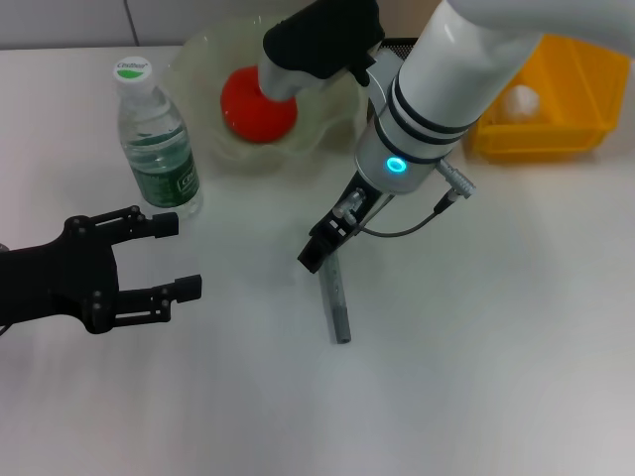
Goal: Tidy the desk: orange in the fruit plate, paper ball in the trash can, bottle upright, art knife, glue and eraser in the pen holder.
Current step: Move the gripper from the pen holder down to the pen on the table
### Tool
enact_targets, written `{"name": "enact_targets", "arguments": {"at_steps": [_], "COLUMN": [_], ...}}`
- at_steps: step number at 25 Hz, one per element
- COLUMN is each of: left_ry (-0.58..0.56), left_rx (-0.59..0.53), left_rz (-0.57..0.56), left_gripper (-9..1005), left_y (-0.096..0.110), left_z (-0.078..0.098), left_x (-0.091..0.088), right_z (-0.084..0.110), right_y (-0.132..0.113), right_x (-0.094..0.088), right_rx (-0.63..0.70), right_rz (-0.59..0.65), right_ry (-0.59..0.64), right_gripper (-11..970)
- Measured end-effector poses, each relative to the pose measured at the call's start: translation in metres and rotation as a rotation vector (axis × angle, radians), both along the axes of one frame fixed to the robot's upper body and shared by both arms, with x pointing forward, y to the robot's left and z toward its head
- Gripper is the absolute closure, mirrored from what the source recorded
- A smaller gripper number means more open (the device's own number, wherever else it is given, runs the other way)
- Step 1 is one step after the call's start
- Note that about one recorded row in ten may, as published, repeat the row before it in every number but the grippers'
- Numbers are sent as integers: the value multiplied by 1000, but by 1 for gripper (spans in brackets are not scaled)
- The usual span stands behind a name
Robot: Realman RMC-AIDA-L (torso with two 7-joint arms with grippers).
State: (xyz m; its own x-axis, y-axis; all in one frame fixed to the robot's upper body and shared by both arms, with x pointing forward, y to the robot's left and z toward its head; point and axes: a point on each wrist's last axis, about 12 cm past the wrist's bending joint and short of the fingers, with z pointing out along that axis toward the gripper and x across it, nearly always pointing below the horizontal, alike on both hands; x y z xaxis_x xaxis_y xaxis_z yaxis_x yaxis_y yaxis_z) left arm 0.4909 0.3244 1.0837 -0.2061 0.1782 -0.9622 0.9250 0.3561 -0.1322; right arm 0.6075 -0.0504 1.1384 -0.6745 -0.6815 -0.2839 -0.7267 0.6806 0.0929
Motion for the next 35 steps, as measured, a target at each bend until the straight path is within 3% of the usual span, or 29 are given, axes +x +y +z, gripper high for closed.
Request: {"name": "enact_targets", "arguments": {"at_steps": [24, 35], "left_ry": [9, 10], "left_rx": [-3, -2], "left_rz": [8, 10], "left_gripper": [182, 181], "left_y": [-4, -4], "left_z": [-3, -3], "left_x": [1, 1], "right_z": [-11, -11], "right_y": [6, 2], "right_x": [-8, -9], "right_rx": [-64, -96], "right_rz": [69, 63], "right_ry": [-15, 21], "right_gripper": [242, 635]}}
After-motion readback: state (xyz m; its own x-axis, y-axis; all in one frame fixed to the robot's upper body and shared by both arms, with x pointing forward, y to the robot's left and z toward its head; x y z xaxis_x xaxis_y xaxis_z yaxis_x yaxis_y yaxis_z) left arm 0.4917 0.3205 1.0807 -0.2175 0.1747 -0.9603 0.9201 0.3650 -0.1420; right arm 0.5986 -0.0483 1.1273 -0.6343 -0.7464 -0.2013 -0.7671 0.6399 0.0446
